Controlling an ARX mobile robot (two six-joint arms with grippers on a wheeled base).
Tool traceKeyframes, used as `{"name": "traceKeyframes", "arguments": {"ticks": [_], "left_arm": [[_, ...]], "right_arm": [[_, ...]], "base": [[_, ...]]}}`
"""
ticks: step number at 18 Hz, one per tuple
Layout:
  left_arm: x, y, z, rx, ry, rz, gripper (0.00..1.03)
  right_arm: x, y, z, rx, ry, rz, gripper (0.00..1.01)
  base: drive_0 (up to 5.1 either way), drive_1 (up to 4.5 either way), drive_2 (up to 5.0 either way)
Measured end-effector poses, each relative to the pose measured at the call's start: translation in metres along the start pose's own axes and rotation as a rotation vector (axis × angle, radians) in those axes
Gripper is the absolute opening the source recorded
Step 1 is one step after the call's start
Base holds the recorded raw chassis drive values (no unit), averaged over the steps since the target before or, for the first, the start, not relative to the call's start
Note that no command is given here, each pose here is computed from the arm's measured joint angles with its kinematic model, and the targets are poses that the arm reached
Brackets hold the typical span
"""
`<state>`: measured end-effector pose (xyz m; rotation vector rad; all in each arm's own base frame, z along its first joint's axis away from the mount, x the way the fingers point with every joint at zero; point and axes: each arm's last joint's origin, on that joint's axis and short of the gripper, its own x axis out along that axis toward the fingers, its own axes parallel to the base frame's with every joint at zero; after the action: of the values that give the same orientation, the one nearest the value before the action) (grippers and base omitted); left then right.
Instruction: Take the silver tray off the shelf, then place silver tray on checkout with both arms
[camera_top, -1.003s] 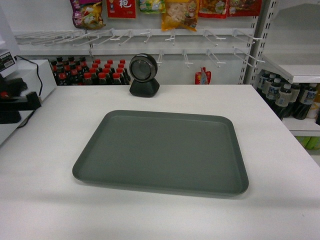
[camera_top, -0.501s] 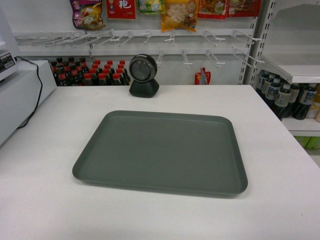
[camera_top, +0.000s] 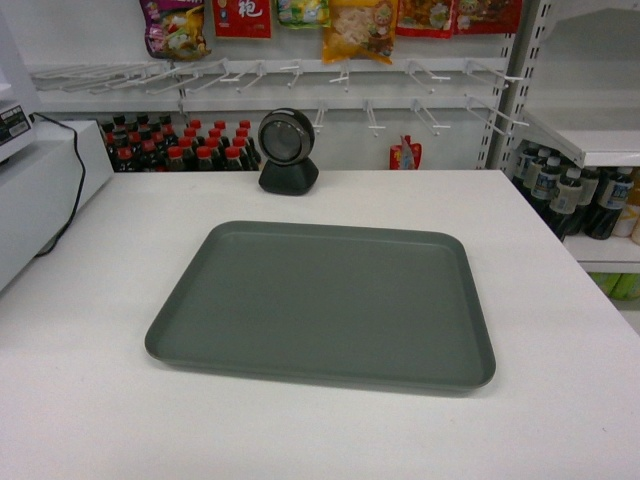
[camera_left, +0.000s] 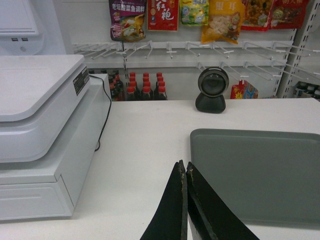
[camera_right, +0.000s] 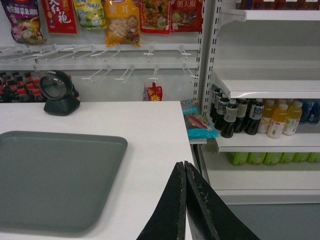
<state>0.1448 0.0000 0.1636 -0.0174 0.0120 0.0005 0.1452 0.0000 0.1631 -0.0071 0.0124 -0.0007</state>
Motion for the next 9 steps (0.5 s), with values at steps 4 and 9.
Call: {"name": "traceKeyframes", "arguments": {"ticks": [4, 9], "left_arm": [[-0.009, 0.000, 0.002, 0.000, -0.007, 0.000, 0.01], [-0.021, 0.000, 0.006, 0.000, -0.020, -0.001, 0.01]], "right_arm": [[-0.009, 0.000, 0.003, 0.000, -0.011, 0.000, 0.02], [-0.020, 0.000, 0.007, 0.000, -0.023, 0.000, 0.02]], "base": [[0.0, 0.00, 0.0], [0.0, 0.00, 0.0]]}}
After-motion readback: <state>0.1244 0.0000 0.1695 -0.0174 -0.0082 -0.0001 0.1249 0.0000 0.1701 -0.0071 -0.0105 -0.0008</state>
